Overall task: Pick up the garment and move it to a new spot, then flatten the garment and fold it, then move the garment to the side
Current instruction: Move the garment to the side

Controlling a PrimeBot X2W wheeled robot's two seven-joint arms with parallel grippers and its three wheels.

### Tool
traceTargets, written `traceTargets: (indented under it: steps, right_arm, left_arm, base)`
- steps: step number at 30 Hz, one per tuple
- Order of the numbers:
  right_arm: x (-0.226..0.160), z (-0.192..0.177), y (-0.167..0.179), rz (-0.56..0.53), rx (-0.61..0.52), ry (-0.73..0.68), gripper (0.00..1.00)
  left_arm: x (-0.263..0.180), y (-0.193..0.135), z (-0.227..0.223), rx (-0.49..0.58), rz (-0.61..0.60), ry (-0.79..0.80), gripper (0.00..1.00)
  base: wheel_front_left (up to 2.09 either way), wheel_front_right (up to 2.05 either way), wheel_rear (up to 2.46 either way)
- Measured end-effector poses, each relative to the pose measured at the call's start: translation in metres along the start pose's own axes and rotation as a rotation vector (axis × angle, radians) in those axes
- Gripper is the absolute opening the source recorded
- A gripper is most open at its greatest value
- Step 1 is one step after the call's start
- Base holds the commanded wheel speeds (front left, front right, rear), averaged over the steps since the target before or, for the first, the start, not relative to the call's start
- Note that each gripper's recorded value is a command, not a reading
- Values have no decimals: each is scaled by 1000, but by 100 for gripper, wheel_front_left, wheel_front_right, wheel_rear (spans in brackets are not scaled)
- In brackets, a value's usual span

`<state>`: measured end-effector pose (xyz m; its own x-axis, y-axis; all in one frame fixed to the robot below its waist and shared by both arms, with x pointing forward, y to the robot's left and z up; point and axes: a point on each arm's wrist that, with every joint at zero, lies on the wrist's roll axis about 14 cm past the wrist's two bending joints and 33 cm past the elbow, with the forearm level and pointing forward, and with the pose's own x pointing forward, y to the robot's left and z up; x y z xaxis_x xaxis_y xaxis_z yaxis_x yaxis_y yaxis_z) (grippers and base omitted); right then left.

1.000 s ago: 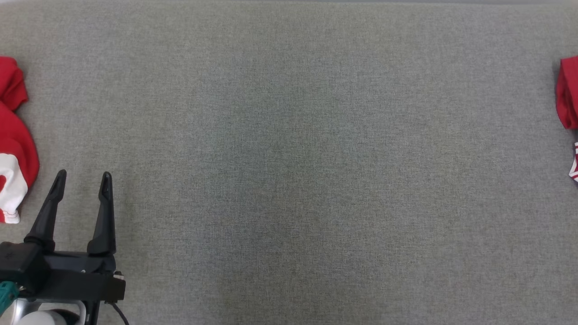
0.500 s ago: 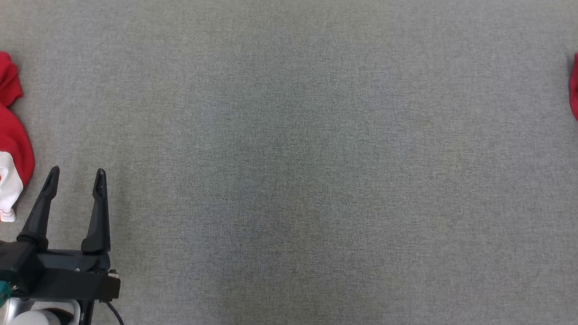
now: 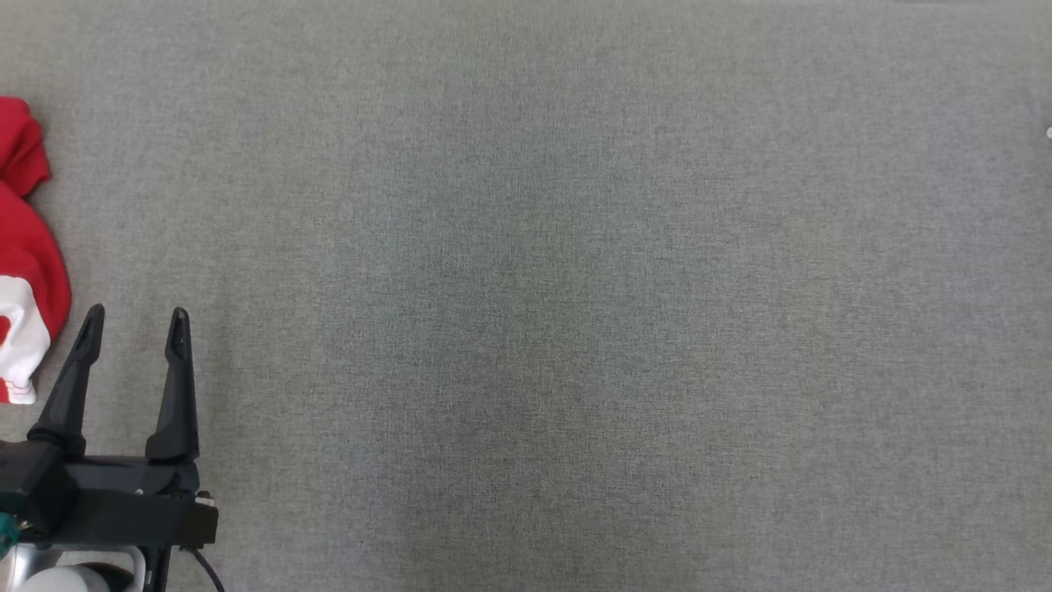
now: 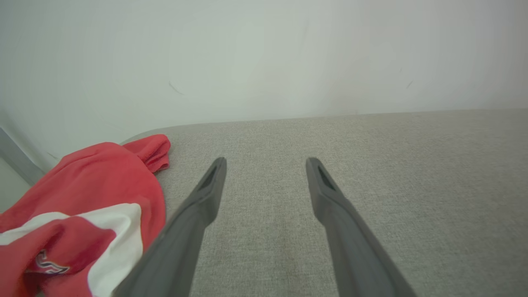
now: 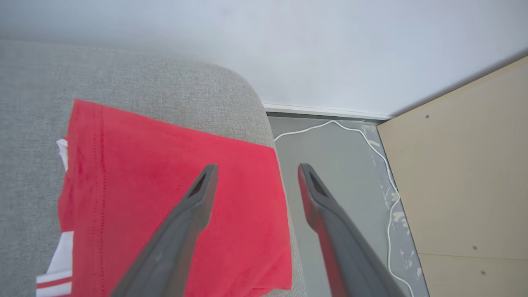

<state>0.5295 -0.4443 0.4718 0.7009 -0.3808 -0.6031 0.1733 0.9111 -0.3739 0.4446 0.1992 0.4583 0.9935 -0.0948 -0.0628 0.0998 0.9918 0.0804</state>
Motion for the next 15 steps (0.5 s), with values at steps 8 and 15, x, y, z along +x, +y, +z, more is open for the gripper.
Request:
traceTargets:
  steps: [8,15]
  right_arm:
    - [-23,57,34,129,151,-302,100]
    - [-60,84,65,255,241,-514,100]
  left_arm:
    - [-7,0,12,-7,11,-35,100]
    - [-17,3,28,-12,35,-79,100]
  base:
    - [0,0,0]
    - [0,0,0]
